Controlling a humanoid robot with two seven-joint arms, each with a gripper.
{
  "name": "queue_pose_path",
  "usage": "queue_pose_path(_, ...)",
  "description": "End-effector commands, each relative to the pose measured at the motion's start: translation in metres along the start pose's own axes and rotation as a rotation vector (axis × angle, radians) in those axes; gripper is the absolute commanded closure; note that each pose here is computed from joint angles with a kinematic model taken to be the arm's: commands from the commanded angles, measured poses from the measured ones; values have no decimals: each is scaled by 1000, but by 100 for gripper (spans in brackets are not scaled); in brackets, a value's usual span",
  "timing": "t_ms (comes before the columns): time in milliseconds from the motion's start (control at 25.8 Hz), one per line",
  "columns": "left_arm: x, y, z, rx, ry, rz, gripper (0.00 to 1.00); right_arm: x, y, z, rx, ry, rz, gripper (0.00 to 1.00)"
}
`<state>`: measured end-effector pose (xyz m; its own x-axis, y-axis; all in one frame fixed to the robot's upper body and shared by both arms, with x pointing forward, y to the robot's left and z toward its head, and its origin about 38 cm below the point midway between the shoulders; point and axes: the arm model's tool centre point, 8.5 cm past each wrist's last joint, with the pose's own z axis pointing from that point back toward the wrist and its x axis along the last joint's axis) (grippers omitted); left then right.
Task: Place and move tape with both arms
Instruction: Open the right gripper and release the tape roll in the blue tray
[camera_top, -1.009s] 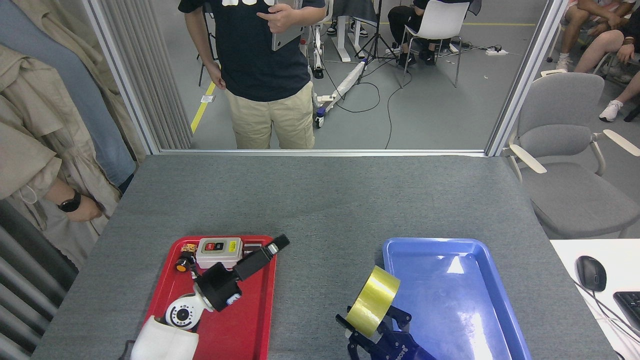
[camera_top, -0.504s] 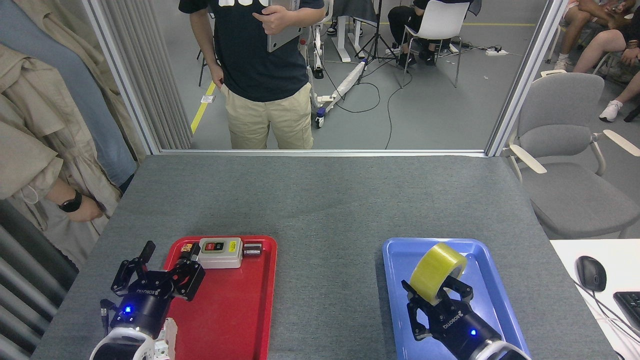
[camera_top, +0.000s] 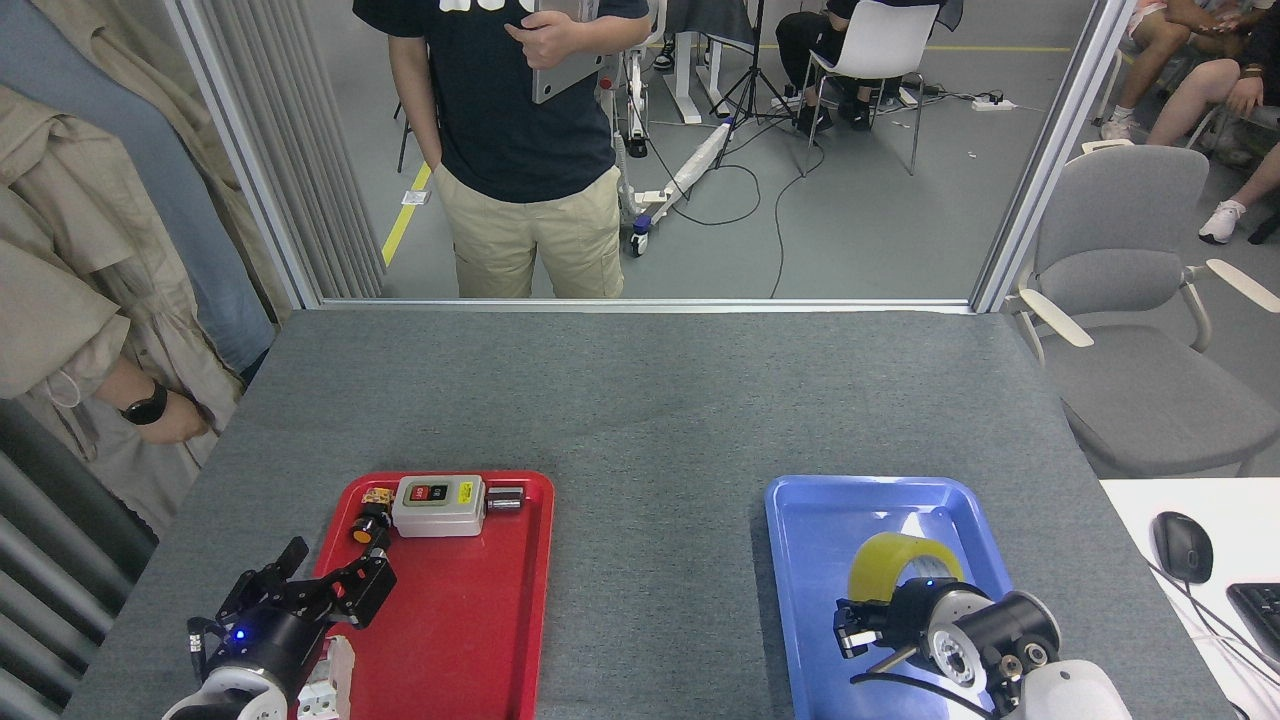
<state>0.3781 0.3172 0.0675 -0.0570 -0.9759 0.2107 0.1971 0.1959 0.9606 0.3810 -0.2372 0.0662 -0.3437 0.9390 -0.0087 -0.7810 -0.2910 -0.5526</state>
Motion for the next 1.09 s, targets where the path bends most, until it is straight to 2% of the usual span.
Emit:
queue_pose_path(0, 3, -2, 0, 20, -7, 22, 0, -8, -2, 0, 111, 2, -71, 100)
queue_pose_path(78, 4, -1, 0, 42, -6, 27, 0, -8, -6, -1, 114, 4, -86, 100)
queue_pose_path(272, 9, -6, -2, 43, -7, 44, 0, -11, 0, -6, 158, 22, -130, 100)
queue_pose_path(466, 10, -3, -3, 52, -9, 45, 0, -22, 17, -21, 224, 66, -176, 100)
queue_pose_path(698, 19, -1, -7, 65, -24, 63, 0, -25, 17, -24, 212, 96, -211, 100)
queue_pose_path(776, 22, -1, -7, 68, -35, 70, 0, -27, 17, -26, 215, 99, -216, 93)
queue_pose_path(815, 24, -3, -8, 63, -36, 77, 0, -28, 14, -26, 209, 101, -217, 86)
queue_pose_path(931, 23, -5, -8, 59, -35, 77, 0, -31, 15, -27, 174, 111, -223, 26)
queue_pose_path(970, 23, -5, -8, 58, -34, 76, 0, -31, 13, -27, 149, 114, -226, 3)
queue_pose_path(1047, 23, -4, -8, 61, -34, 76, 0, -34, 10, -28, 92, 124, -247, 0)
